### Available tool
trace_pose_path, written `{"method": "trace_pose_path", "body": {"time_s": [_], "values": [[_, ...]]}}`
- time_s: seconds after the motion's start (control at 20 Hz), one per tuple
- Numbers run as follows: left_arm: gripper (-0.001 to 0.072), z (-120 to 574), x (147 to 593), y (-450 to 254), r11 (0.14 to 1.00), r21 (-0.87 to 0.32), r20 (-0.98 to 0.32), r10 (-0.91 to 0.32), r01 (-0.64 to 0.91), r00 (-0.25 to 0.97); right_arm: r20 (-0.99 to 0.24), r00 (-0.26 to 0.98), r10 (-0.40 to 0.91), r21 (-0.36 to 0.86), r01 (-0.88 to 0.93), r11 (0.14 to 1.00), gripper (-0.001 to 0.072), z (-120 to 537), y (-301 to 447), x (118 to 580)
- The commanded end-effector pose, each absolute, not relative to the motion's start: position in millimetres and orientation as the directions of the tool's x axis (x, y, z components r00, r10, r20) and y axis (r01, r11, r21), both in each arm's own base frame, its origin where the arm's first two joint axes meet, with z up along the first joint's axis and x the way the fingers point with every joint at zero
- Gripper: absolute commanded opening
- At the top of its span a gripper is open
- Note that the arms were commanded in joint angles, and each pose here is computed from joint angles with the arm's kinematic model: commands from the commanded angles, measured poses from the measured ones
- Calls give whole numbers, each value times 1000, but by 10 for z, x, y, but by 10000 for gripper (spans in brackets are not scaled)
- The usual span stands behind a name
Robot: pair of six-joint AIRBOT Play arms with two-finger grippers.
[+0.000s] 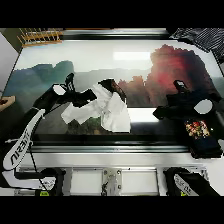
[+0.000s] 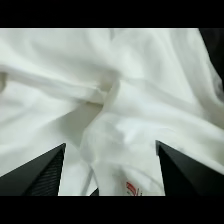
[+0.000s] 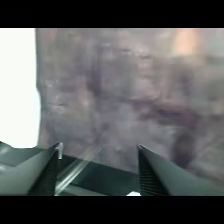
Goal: Fold the clothes and pants, and hang the long-sleeved shirts on hangers.
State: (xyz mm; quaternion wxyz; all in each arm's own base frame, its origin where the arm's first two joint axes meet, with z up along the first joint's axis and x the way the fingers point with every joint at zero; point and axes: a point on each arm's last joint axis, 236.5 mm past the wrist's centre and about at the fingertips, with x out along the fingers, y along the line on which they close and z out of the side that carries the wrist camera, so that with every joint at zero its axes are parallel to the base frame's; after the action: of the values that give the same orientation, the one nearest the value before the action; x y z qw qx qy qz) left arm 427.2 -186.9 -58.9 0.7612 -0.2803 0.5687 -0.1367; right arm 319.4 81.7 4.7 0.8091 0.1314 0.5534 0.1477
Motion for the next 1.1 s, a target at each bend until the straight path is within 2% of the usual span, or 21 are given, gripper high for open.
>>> {"method": "trace_pose_path", "body": {"time_s": [0.0, 0.2, 0.25, 0.3, 0.5, 0.7, 0.75, 0.8, 0.85, 0.95, 1.05], "values": [[609, -694, 4428, -2084, 771, -632, -758, -594, -76, 268, -853, 239, 463, 469, -36, 882, 482, -271, 1038, 3154], [605, -705, 4509, -2355, 760, -649, -749, -632, -27, 198, -868, 104, 486, 482, -63, 874, 488, -707, 1433, 3005], [334, -702, 4507, -2384, 760, -650, -749, -637, -18, 183, -863, 87, 498, 494, -71, 867, 488, -792, 1588, 2993], [0, -698, 4503, -2394, 760, -650, -750, -639, -10, 171, -856, 81, 511, 506, -74, 859, 489, -865, 1737, 2998], [8, -618, 4541, -2296, 752, -659, -744, -647, -18, 165, -829, 64, 555, 552, -58, 831, 490, -1131, 2274, 2959], [8, -497, 4519, -2231, 741, -671, -736, -664, -11, 132, -775, 42, 631, 624, -106, 774, 488, -1118, 2658, 2864], [8, -433, 4508, -2243, 739, -674, -733, -669, 0, 127, -770, 45, 637, 629, -116, 769, 408, -1107, 2709, 2856], [8, -344, 4532, -2222, 736, -676, -728, -670, 9, 144, -769, 44, 638, 629, -129, 767, 165, -1096, 2725, 2856], [7, -212, 4566, -2196, 734, -678, -721, -671, 23, 174, -767, 51, 639, 626, -152, 764, 9, -1067, 2729, 2880], [7, 218, 4617, -2111, 727, -684, -693, -675, 67, 253, -775, 96, 625, 594, -229, 771, 7, -868, 2631, 3061], [7, 868, 4618, -1918, 717, -685, -640, -676, 127, 365, -797, 178, 577, 506, -326, 799, 6, -406, 2327, 3385]]}}
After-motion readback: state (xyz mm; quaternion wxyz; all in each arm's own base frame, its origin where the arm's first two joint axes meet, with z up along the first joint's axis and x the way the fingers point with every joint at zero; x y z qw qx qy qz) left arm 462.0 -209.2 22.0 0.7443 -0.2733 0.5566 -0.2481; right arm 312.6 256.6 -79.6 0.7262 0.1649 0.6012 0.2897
